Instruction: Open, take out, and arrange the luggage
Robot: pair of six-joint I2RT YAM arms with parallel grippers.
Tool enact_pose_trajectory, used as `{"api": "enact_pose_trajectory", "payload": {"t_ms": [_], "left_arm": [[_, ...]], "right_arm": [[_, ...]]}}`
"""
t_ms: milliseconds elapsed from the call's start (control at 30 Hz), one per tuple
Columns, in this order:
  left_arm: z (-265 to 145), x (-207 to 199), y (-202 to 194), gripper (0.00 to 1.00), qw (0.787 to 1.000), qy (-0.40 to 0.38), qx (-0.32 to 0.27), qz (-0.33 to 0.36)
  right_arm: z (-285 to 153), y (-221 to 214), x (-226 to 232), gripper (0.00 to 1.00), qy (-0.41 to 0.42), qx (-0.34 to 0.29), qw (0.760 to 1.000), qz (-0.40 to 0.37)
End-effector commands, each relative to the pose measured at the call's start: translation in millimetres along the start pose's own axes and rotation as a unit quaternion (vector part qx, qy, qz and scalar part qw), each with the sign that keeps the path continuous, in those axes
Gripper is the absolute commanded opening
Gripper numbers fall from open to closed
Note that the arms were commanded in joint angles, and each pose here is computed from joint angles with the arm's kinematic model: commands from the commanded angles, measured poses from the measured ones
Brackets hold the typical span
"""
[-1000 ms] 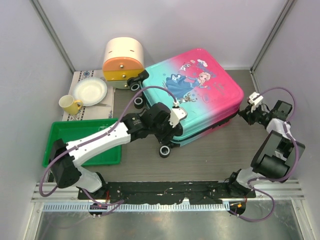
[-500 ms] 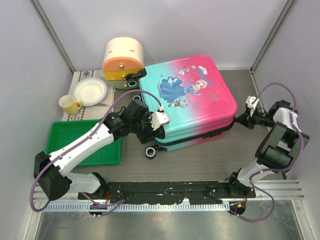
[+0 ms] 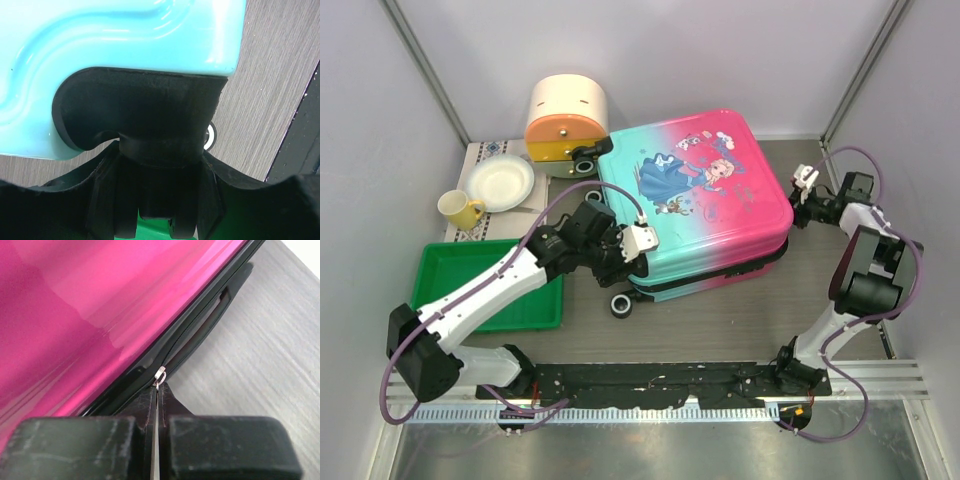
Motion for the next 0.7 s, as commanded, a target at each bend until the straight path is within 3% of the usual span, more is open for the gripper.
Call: {"api": "enact_pose_trajectory", "payload": {"t_ms": [0, 233, 300, 333, 367, 433, 467, 533, 667], "left_arm": [[-5.6, -18.0, -47.7, 0.0, 0.992, -0.031, 0.121, -0.032], [-3.1, -19.9, -43.6, 0.0, 0.993, -0.037, 0.105, -0.048], [-5.8, -19.4, -36.4, 0.0, 0.994, -0.04, 0.09, -0.055], [-10.8, -15.8, -28.0, 0.07, 0.994, -0.032, 0.079, -0.067], [-15.0, -14.9, -22.7, 0.26, 0.995, -0.031, 0.071, -0.07], [-27.1, -13.2, -9.2, 0.52, 0.995, -0.039, 0.05, -0.074], [-31.8, -12.2, -4.2, 0.76, 0.995, -0.034, 0.044, -0.083], [-47.8, -7.8, 9.0, 0.89, 0.994, -0.023, 0.015, -0.103], [-80.3, 3.4, 35.3, 1.0, 0.982, 0.011, -0.086, -0.166]], "right_arm": [[21.1, 44.8, -49.0, 0.01, -0.072, -0.055, 0.995, -0.047], [58.0, 57.8, -45.0, 0.01, -0.067, -0.105, 0.991, 0.053], [58.7, 59.4, -42.6, 0.11, -0.066, -0.107, 0.989, 0.077], [58.4, 59.5, -41.5, 0.2, -0.066, -0.106, 0.988, 0.094], [55.0, 63.8, -41.8, 0.38, -0.068, -0.103, 0.987, 0.105], [48.1, 63.5, -38.7, 0.52, -0.071, -0.089, 0.985, 0.128], [42.7, 67.2, -37.6, 0.57, -0.076, -0.09, 0.984, 0.131], [32.3, 68.6, -39.3, 0.64, -0.094, -0.083, 0.981, 0.145], [15.1, 70.7, -48.2, 0.67, -0.135, -0.061, 0.971, 0.187]]}}
Point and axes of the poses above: each gripper's point midway between its finger pads, its own z axis out along the fingers, its own x axis along the line the jaws close on, y = z × x, the point moved 8 cm from there along -z, back along the fingers, and after that the axes turned 10 degrees about z, right-handed, at the moved point
